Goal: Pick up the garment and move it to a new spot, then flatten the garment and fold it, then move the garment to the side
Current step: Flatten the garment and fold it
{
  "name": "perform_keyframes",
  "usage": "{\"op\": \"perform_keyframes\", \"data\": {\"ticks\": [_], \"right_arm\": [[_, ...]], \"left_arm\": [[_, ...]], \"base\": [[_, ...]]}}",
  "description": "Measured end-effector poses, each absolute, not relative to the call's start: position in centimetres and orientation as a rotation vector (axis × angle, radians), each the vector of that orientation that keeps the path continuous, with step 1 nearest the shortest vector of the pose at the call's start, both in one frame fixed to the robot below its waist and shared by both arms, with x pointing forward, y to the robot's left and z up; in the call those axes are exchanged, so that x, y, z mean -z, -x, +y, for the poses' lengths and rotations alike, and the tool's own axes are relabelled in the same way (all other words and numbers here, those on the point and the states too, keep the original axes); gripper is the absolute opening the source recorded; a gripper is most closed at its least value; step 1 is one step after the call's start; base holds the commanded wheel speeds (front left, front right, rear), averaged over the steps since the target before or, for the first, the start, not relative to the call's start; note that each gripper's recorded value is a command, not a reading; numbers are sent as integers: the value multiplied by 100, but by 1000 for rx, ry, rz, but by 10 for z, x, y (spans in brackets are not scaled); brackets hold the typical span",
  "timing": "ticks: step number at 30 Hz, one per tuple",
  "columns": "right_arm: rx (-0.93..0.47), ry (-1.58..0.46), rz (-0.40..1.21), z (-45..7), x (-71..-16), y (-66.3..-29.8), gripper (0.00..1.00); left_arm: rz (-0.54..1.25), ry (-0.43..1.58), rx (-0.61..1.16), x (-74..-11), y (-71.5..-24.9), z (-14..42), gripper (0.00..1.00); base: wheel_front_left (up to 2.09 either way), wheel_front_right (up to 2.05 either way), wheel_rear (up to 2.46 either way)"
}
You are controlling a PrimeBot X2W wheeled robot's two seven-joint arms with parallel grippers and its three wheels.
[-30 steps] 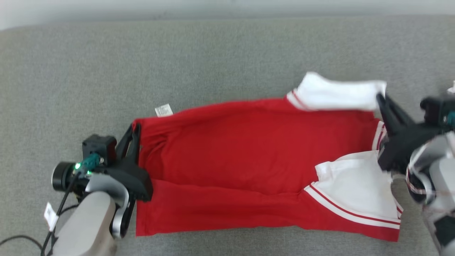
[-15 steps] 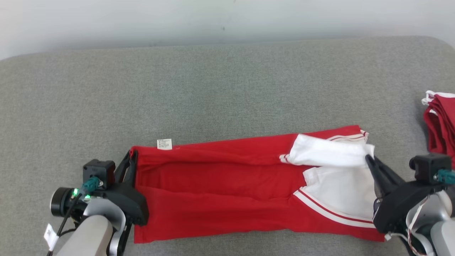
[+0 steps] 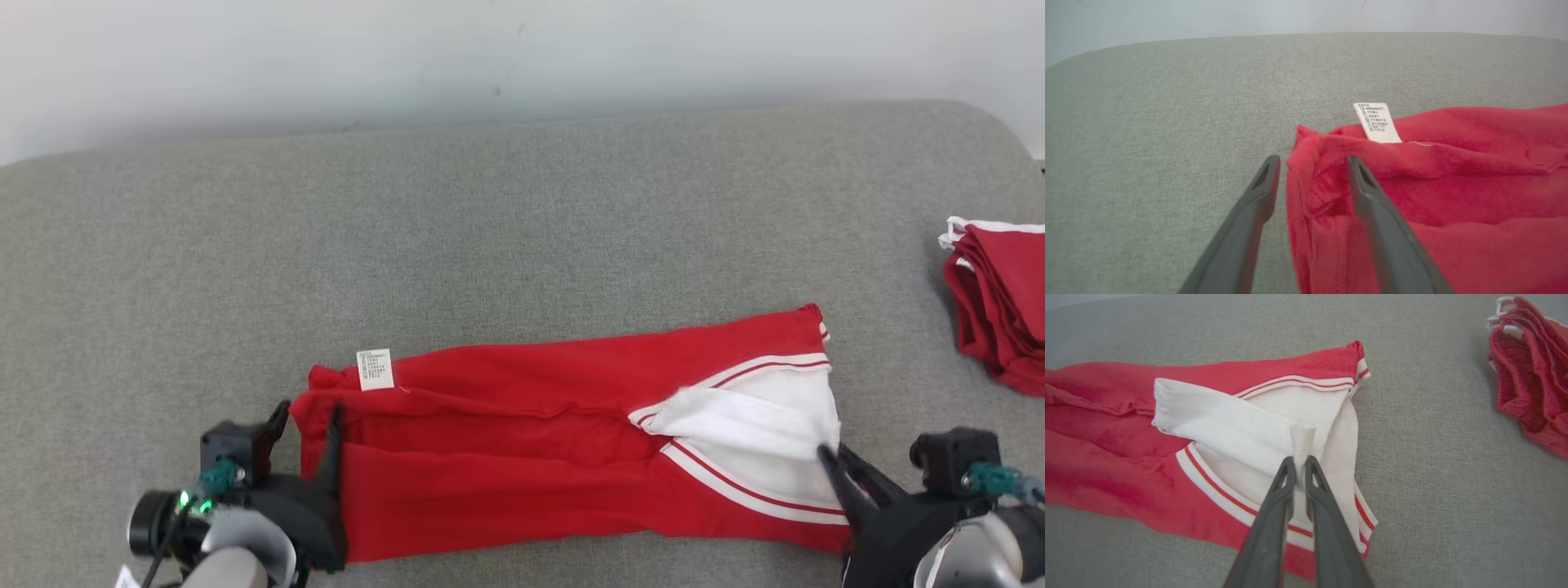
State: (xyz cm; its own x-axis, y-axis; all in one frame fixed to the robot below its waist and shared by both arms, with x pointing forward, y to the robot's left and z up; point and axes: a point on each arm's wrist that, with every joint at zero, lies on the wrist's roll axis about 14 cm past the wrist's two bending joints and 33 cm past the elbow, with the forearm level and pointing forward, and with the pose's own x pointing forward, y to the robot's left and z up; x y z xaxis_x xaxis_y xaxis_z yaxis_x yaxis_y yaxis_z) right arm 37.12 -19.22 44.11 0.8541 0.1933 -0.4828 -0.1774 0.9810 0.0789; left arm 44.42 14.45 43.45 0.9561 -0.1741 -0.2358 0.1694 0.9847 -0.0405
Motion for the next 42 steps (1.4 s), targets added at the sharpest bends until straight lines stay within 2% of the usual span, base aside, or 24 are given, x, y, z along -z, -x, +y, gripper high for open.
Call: {"op": "perform_keyframes", "data": {"ticks": [10,15,21,33,42], "right_arm": [[-182,-26,542,-195,-439,-344,100],[-153,-36,497,-203,-452,-339,100],[-122,-90,469,-209,-461,-339,100],[-65,-168,565,-226,-437,-377,100],[-101,-142,707,-216,-409,-406,100]], "left_arm": [[195,182,68,-440,-408,156,100],[42,241,15,-482,-393,171,100],[-50,251,-30,-502,-366,188,100],[-90,201,-88,-506,-355,210,100],[-78,191,-117,-500,-362,223,100]], "base": [[0,0,0],[0,0,0],[0,0,0],[0,0,0],[0,0,0]]}}
